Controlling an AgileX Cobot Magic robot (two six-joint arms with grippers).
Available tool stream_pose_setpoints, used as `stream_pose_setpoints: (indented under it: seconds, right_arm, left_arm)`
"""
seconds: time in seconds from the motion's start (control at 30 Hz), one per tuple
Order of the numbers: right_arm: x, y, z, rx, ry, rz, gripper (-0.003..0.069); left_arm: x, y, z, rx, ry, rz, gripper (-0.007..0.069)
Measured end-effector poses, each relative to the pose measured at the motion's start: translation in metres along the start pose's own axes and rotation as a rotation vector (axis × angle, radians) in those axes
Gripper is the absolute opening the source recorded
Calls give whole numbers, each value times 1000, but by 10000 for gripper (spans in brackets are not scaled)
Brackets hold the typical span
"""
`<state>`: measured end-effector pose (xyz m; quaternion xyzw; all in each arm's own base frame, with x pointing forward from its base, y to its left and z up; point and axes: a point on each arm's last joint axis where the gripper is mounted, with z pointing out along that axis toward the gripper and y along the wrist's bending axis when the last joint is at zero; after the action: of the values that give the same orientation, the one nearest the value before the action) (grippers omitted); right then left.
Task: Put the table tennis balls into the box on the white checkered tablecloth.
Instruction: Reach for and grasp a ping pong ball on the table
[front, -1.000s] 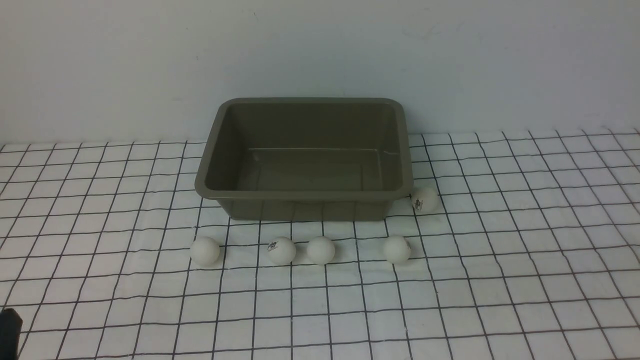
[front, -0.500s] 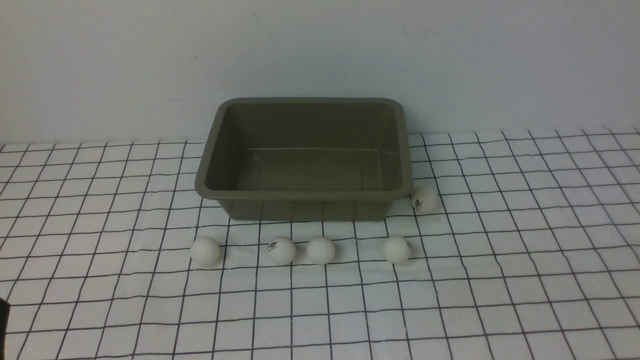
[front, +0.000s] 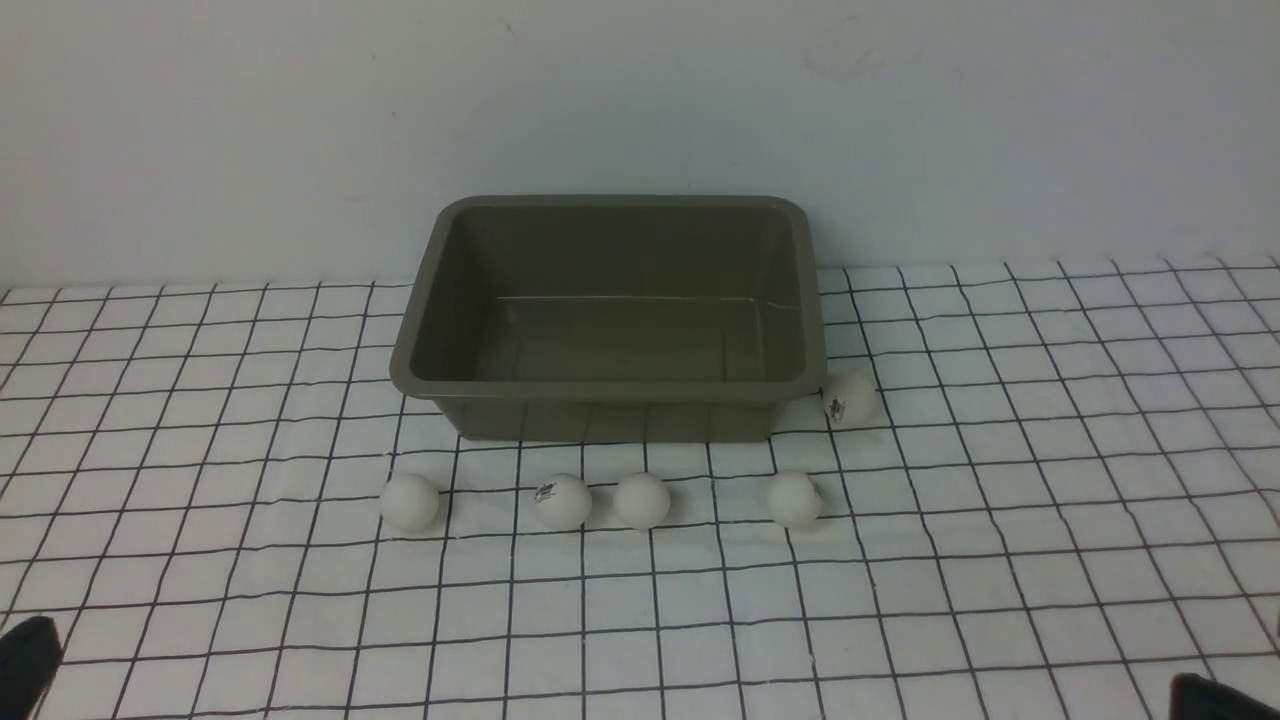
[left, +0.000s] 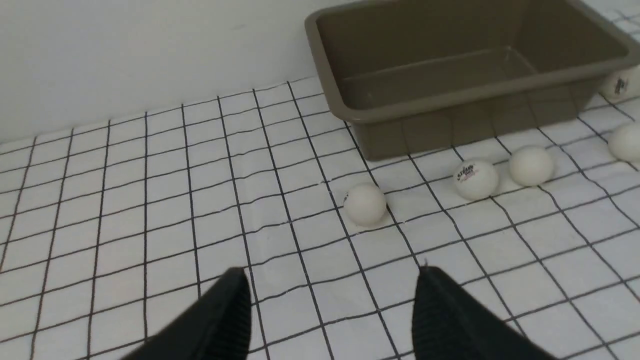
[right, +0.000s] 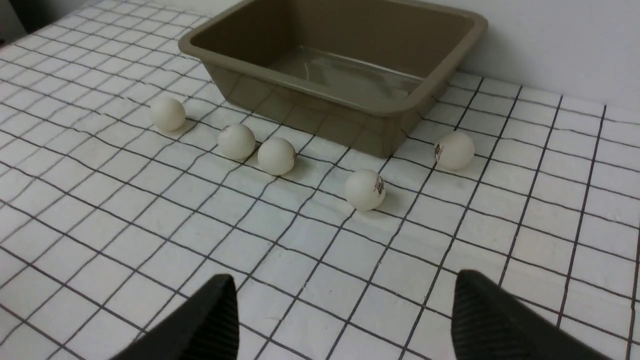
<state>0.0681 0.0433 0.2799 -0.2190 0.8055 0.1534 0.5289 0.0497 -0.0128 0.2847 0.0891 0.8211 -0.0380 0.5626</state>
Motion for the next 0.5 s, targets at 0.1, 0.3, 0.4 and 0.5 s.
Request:
stream_pose_setpoints:
  seconds: [0.1, 0.3, 0.4, 0.5]
  right_arm:
    - [-14, -11, 20, -28, 79, -34, 514]
    - [-61, -41, 70, -71, 167, -29, 514]
    - [-76, -62, 107, -89, 237, -17, 514]
    - [-76, -74, 133, -103, 289, -11, 514]
  left_arm:
    - [-4, 0, 8, 15, 29, 62, 395]
    - [-13, 3, 14, -6, -42, 139, 395]
    - [-14, 3, 15, -6, -45, 134, 395]
    - [-14, 2, 17, 2, -36, 124, 395]
